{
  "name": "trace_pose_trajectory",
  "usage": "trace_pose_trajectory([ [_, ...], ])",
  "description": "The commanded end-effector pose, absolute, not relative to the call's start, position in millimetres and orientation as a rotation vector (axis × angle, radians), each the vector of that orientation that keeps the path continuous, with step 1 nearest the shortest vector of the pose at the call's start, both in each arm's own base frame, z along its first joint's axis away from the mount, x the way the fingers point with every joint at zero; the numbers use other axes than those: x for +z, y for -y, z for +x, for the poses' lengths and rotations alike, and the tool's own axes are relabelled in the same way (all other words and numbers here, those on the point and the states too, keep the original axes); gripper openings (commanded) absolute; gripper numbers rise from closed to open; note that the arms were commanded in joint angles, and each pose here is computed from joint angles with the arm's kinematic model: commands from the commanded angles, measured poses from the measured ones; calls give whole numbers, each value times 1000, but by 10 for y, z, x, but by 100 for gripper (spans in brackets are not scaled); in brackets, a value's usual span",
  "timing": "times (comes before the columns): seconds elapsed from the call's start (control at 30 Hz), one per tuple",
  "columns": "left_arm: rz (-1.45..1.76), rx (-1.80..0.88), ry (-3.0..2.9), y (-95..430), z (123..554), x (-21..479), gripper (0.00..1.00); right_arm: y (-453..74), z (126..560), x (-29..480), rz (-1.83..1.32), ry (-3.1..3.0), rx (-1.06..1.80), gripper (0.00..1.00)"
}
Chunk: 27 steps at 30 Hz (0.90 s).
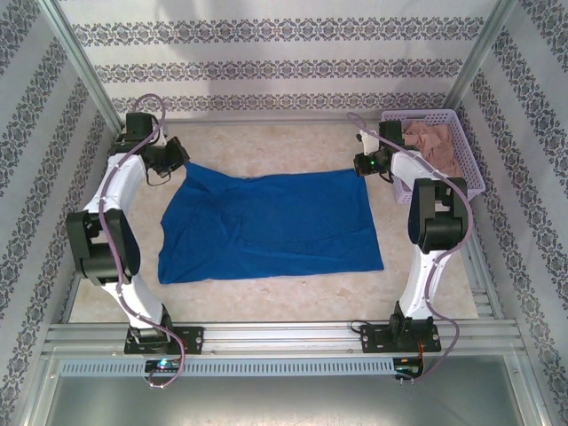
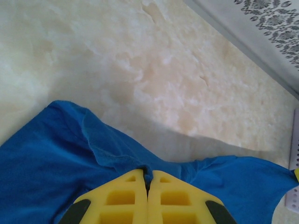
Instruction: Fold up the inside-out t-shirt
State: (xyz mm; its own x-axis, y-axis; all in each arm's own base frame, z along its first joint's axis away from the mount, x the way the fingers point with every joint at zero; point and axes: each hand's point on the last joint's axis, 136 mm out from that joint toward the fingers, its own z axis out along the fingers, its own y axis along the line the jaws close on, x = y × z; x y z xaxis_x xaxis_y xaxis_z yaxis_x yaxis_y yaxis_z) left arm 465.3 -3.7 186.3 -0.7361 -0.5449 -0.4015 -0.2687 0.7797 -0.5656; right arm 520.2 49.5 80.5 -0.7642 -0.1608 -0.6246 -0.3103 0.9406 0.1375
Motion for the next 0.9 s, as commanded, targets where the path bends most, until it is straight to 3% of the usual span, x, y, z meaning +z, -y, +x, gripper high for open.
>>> trace_pose_trajectory([
  [0.0,-628,-709,-2348,130,4531,2074,0,-507,5252,1130,-393,-2322,319,7],
  [0.87,-704,-854,-2489,448,3344,2005,0,-439,4569,1302,-577,-2196,144,7],
])
